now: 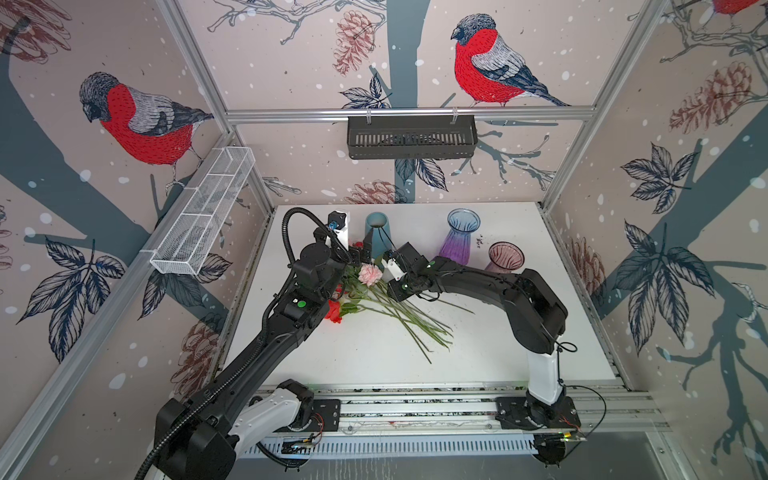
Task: Arrange the flowers into the vase
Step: 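Reach the right gripper into the flower bunch and grasp a pink carnation stem, then pull the pink carnation up out of the bunch with the right gripper, then grasp the carnation stem with the left gripper below the right gripper, then open the right gripper and draw it back while the left gripper holds the carnation, then carry the carnation with the left gripper over the mauve vase opening, then lower the stem into the mauve vase while the right gripper returns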
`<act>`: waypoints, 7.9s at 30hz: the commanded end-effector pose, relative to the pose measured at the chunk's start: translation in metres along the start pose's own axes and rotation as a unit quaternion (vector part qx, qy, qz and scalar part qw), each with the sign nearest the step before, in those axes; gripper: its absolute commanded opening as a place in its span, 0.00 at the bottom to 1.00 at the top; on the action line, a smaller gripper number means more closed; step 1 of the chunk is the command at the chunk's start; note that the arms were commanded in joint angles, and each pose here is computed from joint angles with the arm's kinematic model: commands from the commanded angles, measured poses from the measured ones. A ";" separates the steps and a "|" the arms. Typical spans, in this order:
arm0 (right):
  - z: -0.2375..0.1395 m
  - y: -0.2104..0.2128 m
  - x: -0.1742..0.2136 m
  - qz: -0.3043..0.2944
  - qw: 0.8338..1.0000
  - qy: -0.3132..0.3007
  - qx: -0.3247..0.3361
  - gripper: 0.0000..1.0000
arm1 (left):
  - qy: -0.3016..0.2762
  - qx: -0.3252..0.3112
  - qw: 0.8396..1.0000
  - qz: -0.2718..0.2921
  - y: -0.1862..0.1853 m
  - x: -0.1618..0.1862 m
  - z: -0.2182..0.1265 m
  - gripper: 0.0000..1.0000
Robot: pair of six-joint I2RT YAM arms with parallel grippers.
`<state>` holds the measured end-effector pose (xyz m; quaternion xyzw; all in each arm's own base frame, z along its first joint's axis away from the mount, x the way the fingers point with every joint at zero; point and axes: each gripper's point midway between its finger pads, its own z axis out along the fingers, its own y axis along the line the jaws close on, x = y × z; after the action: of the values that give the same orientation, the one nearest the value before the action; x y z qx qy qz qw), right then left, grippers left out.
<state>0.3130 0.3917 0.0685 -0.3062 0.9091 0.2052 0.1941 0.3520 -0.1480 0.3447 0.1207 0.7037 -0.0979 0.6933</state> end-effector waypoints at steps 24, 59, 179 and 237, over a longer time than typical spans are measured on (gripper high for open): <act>-0.274 0.011 -0.074 -0.050 0.942 -0.325 0.063 0.11 | -0.134 0.248 0.959 0.006 -0.065 -0.023 -0.042 0.63; -0.069 -0.053 0.101 0.048 0.998 0.041 0.020 0.49 | -0.100 0.297 0.949 0.024 -0.097 -0.005 -0.038 0.70; -0.342 0.015 0.004 -0.093 0.841 -0.532 0.020 0.70 | -0.027 0.409 0.912 0.024 -0.158 0.007 -0.037 0.00; -0.450 -0.139 0.092 0.244 0.781 -0.500 0.284 0.75 | 0.096 0.395 0.899 0.163 -0.348 0.002 0.062 0.63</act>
<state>0.2265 0.0144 0.3653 0.1602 0.7461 0.0862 0.6404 0.2993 -0.5124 0.3142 0.5332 0.6418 -0.2510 0.4907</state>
